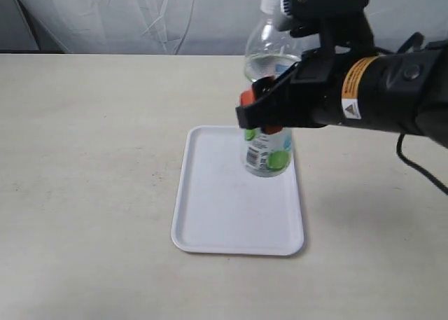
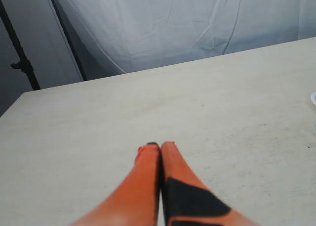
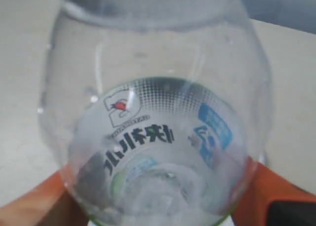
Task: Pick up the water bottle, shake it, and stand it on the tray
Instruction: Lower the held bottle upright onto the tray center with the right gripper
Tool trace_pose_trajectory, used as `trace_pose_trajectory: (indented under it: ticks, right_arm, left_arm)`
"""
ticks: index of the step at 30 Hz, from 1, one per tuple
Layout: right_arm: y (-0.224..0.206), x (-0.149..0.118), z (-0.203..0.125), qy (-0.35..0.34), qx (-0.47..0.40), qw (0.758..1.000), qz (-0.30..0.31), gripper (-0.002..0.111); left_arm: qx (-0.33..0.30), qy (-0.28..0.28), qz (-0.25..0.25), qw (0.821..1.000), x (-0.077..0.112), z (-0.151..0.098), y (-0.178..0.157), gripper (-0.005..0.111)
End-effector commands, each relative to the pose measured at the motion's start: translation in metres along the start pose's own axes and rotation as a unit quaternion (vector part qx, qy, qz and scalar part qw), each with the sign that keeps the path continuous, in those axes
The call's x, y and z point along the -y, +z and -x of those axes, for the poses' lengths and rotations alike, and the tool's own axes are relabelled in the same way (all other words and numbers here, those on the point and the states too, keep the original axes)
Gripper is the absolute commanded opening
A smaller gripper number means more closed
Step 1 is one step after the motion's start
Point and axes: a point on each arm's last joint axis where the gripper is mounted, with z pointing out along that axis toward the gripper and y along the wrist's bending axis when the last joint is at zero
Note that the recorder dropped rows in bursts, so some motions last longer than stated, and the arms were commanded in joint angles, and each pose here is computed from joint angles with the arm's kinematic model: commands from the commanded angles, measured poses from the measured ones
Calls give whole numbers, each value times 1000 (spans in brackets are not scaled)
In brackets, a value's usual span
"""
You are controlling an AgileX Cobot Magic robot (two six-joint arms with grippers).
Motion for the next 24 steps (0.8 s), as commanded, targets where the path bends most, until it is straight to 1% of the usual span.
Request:
trace_pose_trajectory:
  ticks: [1,2,3,4,6,7,9,11,12,15,19,24]
  right_arm:
    - [16,15,2,29,45,998,19,-1]
    - [23,19,-2,39,44,998,19,-1]
    - [28,18,-4,22,56,998,33,-1]
    - [32,14,-6,0,80,995,60,-1]
    - [37,8,-9,-17,129,986,106,-1]
    - [41,7,-10,-17,143,983,112,-1]
    - [53,13,-17,2,133,987,85,-1]
    - [65,17,-28,21,100,993,63,-1]
    - [69,18,-34,14,89,994,59,-1]
    - [76,12,-46,-26,91,992,79,-1]
    - [88,13,-59,-16,71,994,75,-1]
    - [97,11,-69,-30,55,994,86,-1]
  left_arm:
    - [7,2,1,1000,0,0,0,0]
    - [7,2,1,1000,0,0,0,0]
    - [7,2,1,1000,0,0,0,0]
    - [7,2,1,1000,0,0,0,0]
    - [7,2,1,1000,0,0,0,0]
    - [7,2,1,1000,0,0,0,0]
    - [7,2,1,1000,0,0,0,0]
    - [7,2,1,1000,0,0,0,0]
    - [7,2,1,1000,0,0,0,0]
    - [7,2,1,1000,0,0,0,0]
    - [7,2,1,1000,0,0,0,0]
    - [7,2,1,1000,0,0,0,0]
